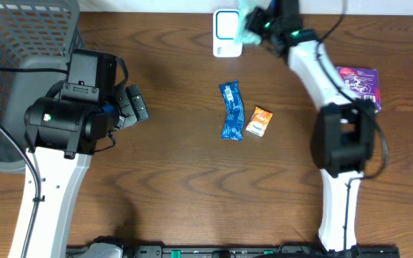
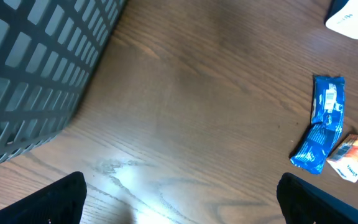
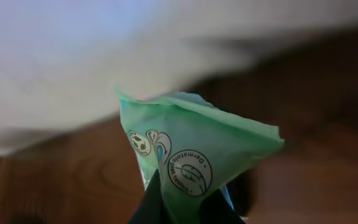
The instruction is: Scan the item barcode
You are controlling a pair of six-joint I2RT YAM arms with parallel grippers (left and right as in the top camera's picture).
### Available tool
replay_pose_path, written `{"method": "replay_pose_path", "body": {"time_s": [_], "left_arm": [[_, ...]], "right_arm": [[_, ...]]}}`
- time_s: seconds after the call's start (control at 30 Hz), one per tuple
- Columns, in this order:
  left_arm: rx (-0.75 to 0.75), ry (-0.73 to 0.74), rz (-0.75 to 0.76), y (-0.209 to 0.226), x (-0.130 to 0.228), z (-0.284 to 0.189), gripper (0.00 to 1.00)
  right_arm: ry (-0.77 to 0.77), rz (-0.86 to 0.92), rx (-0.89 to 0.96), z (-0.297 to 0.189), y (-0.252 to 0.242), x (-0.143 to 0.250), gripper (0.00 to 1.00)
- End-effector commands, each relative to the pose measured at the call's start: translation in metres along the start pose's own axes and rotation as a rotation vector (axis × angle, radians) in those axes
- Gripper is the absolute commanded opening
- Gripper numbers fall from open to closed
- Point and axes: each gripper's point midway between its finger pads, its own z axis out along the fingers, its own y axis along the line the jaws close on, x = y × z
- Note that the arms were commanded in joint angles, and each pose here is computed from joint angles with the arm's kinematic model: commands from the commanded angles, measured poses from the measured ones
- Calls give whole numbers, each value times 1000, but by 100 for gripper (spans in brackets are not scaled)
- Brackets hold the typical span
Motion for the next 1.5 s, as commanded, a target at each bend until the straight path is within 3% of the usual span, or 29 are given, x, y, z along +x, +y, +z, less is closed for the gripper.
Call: {"method": "replay_pose_path", "body": {"time_s": [0.0,0.13,0.27,0.43,0.6,0.83,1.0,1.1,1.13,1.3,1.47], "left_arm": [[-11,-18,2,4,-3,-4,98],[-11,-18,2,4,-3,-4,98],[-11,-18,2,4,-3,-4,98],[-11,-18,2,4,-3,-4,98],[-11,-18,2,4,-3,-4,98],[-11,-18,2,4,-3,-4,98],[-11,-18,2,4,-3,-4,98],[-11,-18,2,4,-3,-4,98],[-11,-18,2,4,-3,-4,98],[-11,-18,2,4,-3,-4,98],[-11,-18,2,4,-3,-4,98]], "right_arm": [[-216,-93,13,-77,17,-89,1],[-280,-99,77,-122,-4,-124,1],[-328,-75,345,-166,-71,-146,1],[-292,-52,684,-212,-165,-147,1],[-230,46,858,-247,-246,-139,1],[-165,166,977,-277,-328,-124,3],[-77,234,1042,-281,-376,-97,14],[-33,267,1070,-279,-400,-83,32],[-24,277,1078,-280,-406,-79,33],[-51,351,1079,-290,-421,-78,40],[-75,353,976,-286,-400,-90,42]]}}
